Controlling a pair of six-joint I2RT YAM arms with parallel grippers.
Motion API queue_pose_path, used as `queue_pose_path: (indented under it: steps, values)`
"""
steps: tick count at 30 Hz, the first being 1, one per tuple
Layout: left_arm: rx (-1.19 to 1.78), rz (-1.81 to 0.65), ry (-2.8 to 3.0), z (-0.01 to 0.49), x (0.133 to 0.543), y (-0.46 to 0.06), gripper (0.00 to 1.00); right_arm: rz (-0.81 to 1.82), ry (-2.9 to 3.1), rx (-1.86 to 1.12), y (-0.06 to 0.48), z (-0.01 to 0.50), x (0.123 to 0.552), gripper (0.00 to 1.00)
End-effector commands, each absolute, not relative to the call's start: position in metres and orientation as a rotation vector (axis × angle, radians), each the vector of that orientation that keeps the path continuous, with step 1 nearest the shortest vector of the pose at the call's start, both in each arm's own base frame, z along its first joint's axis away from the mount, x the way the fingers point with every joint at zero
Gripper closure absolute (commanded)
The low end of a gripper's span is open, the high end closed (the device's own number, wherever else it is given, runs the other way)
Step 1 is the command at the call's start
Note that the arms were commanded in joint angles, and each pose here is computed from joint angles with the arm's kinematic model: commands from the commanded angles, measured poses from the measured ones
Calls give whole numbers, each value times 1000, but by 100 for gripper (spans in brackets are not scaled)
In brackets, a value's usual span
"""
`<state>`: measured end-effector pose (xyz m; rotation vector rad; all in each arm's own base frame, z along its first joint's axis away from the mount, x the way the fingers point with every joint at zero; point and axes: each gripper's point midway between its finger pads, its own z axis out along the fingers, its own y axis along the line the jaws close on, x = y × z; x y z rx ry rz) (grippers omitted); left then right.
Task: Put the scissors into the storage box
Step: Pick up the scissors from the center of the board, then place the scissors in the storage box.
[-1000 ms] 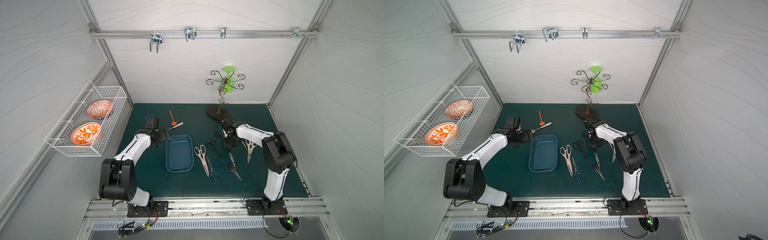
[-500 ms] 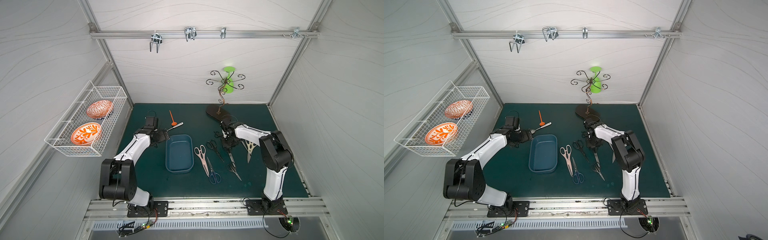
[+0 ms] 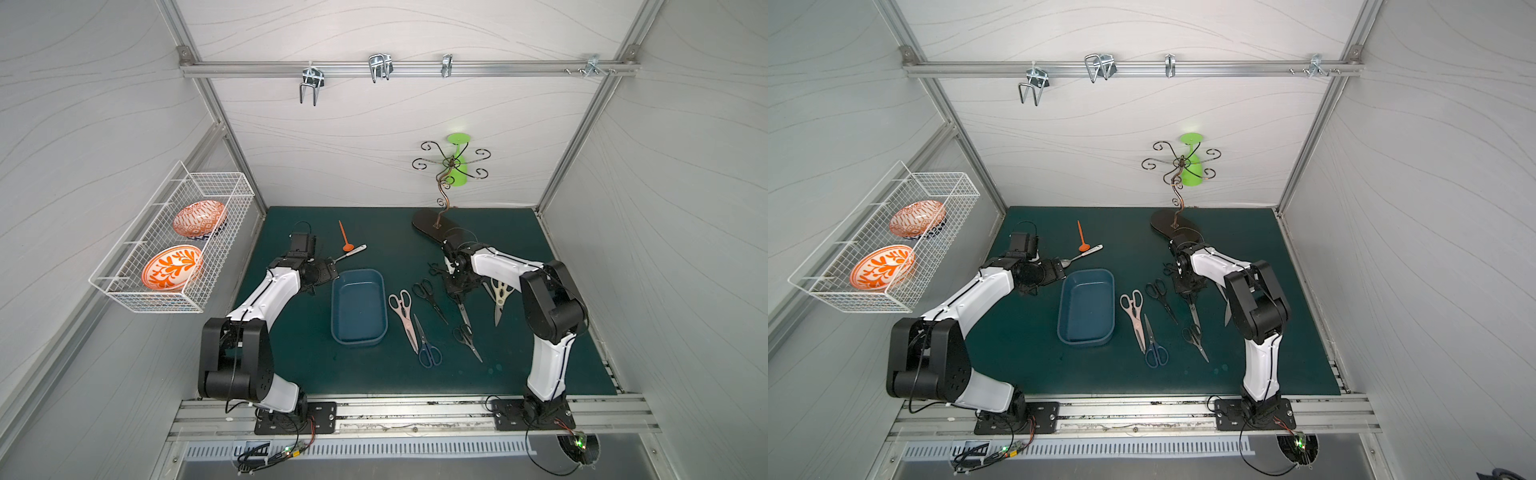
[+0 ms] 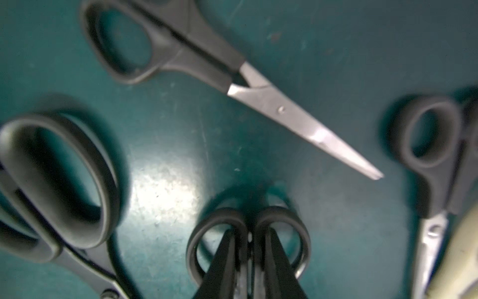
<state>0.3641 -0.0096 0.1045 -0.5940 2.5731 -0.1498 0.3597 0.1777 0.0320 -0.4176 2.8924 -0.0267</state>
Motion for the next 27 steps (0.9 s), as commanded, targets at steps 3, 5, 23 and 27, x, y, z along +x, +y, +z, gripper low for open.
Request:
queue_pose_path:
  steps: [3, 5, 23, 27]
  values:
    - [-628, -170, 2531, 111, 373, -7, 2, 35, 2734, -375, 189, 111, 384, 92]
    - [-631, -180, 2527, 111, 373, -7, 2, 81, 2685, -363, 201, 138, 390, 93]
    - [-804, -216, 2390, 137, 375, 37, 2, 720, 2506, -283, 446, 210, 315, 94]
    - [-803, -218, 2380, 140, 375, 37, 2, 736, 2552, -187, 468, 180, 303, 94]
